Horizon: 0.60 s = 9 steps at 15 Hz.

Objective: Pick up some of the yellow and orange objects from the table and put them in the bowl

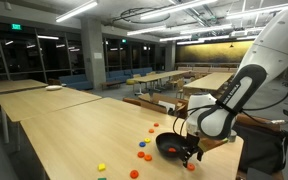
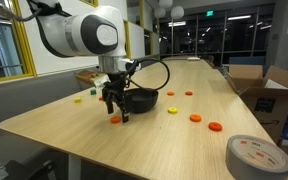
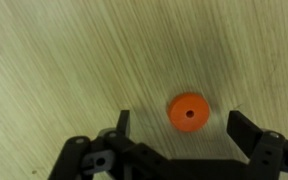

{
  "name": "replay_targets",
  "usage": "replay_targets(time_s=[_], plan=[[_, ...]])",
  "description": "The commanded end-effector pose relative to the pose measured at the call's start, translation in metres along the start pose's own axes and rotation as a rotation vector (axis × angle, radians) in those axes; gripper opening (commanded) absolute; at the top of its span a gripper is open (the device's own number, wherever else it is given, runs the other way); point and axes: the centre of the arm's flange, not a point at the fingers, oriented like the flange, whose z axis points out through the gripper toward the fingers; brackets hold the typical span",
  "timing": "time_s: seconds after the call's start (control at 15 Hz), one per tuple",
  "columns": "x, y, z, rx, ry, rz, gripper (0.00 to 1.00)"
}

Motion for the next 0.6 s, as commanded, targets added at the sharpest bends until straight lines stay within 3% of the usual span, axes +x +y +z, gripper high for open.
replay_targets(time_s=[0.0,0.53], plan=[[0.0128,-0.0069,0.0012,0.002,-0.003,-0.024,1.0],[0.0092,-0.0155,0.0005,0.007,-0.04,-0.038,1.0]])
